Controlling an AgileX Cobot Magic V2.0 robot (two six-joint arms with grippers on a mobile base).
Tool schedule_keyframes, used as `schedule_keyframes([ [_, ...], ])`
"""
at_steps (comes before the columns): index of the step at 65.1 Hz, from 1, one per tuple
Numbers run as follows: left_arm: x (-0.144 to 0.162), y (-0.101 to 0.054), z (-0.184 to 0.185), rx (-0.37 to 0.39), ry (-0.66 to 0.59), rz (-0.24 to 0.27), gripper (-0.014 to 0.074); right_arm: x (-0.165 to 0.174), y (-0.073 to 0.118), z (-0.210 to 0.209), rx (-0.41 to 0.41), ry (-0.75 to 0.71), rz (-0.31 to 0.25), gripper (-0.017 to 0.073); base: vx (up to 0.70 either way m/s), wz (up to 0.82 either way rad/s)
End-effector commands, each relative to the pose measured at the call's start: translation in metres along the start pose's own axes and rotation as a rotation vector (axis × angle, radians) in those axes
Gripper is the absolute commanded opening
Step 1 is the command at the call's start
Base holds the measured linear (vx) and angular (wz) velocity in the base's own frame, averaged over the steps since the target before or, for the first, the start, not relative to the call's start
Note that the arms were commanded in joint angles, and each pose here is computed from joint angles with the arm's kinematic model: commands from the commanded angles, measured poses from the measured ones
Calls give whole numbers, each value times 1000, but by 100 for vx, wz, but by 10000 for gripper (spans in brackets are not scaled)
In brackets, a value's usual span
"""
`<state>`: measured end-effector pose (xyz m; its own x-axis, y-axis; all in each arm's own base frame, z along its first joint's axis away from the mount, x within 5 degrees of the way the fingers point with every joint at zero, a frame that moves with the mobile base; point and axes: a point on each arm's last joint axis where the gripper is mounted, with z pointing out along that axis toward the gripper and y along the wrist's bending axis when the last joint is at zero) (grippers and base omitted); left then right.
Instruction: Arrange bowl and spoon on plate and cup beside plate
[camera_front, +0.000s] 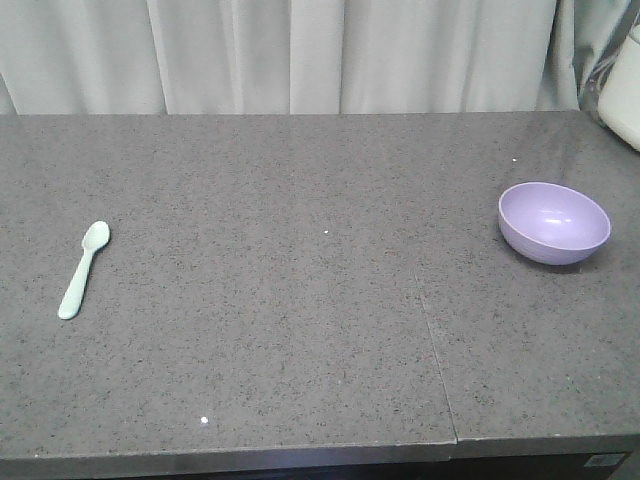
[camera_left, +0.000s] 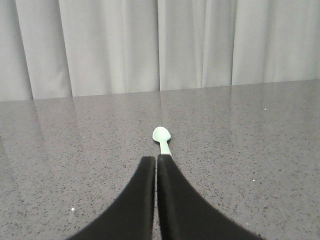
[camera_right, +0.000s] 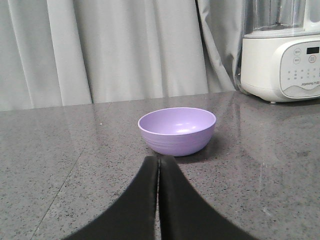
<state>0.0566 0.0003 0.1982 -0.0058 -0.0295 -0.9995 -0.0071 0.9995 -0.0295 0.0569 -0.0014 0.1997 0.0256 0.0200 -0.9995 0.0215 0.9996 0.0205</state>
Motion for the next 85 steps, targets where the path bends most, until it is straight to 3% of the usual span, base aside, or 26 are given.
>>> schedule_keyframes([
  [1, 3, 0, 0, -3, -54, -10, -6, -3, 0, -1, -3, -73, -16, -2, 0, 0],
  [85, 3, 0, 0, -3, -54, -10, -6, -3, 0, -1, -3, -73, -16, -2, 0, 0],
])
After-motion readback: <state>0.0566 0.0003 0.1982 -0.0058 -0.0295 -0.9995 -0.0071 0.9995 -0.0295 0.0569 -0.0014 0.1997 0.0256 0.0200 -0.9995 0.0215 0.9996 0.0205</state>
